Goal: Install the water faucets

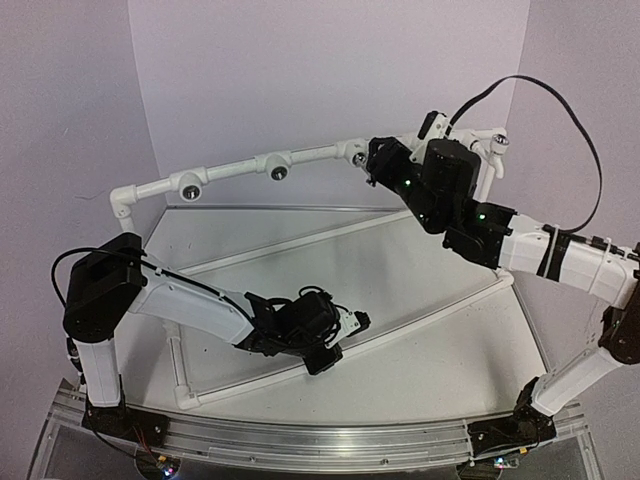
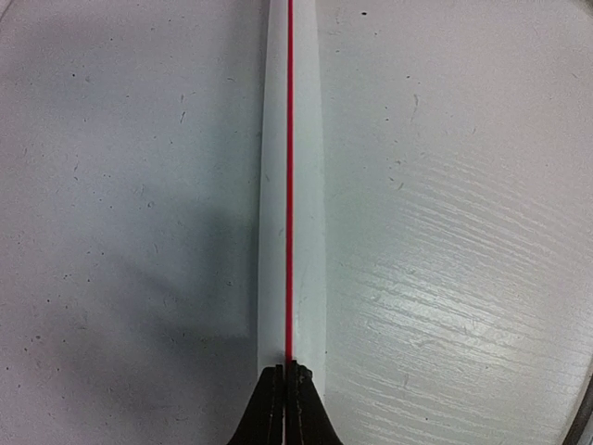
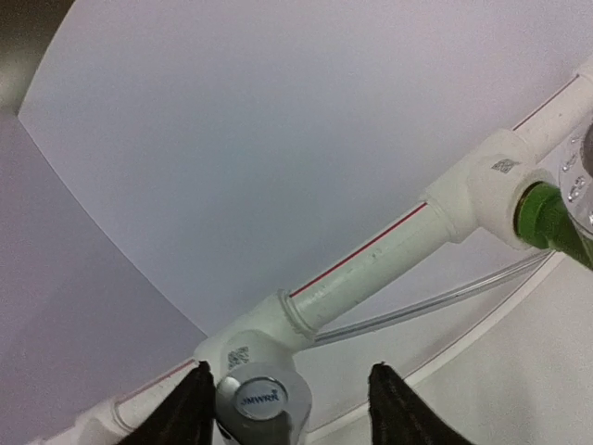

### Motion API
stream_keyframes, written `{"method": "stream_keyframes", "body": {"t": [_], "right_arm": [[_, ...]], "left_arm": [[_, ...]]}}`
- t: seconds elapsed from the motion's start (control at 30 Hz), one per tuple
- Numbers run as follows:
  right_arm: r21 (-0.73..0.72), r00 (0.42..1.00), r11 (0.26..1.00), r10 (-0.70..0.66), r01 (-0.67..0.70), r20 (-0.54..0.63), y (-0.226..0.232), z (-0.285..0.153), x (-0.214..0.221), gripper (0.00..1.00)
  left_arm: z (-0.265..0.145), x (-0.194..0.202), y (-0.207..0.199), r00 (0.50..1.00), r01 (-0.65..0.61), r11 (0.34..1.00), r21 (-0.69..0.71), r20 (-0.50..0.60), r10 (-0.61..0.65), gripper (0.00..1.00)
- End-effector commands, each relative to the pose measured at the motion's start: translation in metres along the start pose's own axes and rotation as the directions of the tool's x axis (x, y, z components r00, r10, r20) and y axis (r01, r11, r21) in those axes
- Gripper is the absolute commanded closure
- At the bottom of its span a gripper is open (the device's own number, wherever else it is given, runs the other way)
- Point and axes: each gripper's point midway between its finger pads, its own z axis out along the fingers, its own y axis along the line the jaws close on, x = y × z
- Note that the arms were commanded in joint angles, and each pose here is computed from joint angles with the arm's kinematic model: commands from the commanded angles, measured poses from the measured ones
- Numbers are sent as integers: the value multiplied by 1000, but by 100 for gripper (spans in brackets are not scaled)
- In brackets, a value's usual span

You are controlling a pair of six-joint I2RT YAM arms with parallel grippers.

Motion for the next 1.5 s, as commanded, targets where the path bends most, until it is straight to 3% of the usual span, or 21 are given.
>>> {"method": "stream_keyframes", "body": {"t": [0.0,0.13,0.23,0.33,0.4,0.47,0.5,0.6,0.67,0.7,0.8,0.9,1.07,1.23,1.3,1.37,1.43,1.47], "right_arm": [[-19,932,934,-357,357,-70,7,-9,-23,26],[-154,833,837,-542,525,-106,20,-29,-25,8],[-305,688,676,-721,671,-85,30,-50,-20,6],[-475,420,352,-906,807,43,38,-75,-3,2],[-488,212,123,-968,864,132,32,-83,2,2],[-443,30,-55,-983,895,183,26,-82,-2,2],[-421,-64,-145,-978,895,201,22,-80,-4,2],[-392,-428,-499,-866,773,258,-2,-77,12,2],[-328,-608,-656,-754,679,250,-14,-65,12,2],[-303,-665,-707,-706,639,243,-15,-59,10,2],[-217,-756,-789,-614,575,228,-5,-44,0,2],[-160,-804,-831,-556,533,211,3,-31,-4,2],[-97,-834,-859,-511,502,209,15,-14,2,2],[-135,-843,-859,-511,494,169,9,4,15,6],[-147,-839,-856,-516,496,174,6,5,21,16],[-154,-814,-833,-552,531,182,6,4,26,39],[-176,-793,-810,-585,560,167,0,5,32,54],[-191,-788,-800,-597,569,152,-5,5,35,58]], "left_arm": [[12,103,-20,944,-15,996,88,-326,43,100],[13,102,-20,944,-16,996,89,-326,44,100],[13,101,-20,945,-16,996,90,-324,45,100],[13,102,-20,944,-15,996,92,-326,45,100],[13,102,-21,944,-20,995,95,-326,50,100],[13,102,-21,944,-20,995,94,-326,49,100],[13,102,-20,944,-18,996,92,-326,47,100],[14,102,-20,944,-9,996,83,-327,36,100],[13,102,-19,944,-9,997,82,-328,36,100],[13,103,-19,943,-9,997,82,-330,35,100],[13,103,-20,943,-12,996,84,-330,39,100],[14,103,-20,943,-12,996,87,-330,40,100],[13,103,-20,943,-9,996,84,-331,36,100],[13,104,-20,943,-10,996,83,-331,37,100],[13,103,-20,943,-11,996,83,-331,38,100],[13,103,-19,943,-12,996,84,-331,39,100],[13,104,-20,942,-13,996,85,-333,40,100],[13,103,-20,943,-11,996,84,-332,39,100]]}}
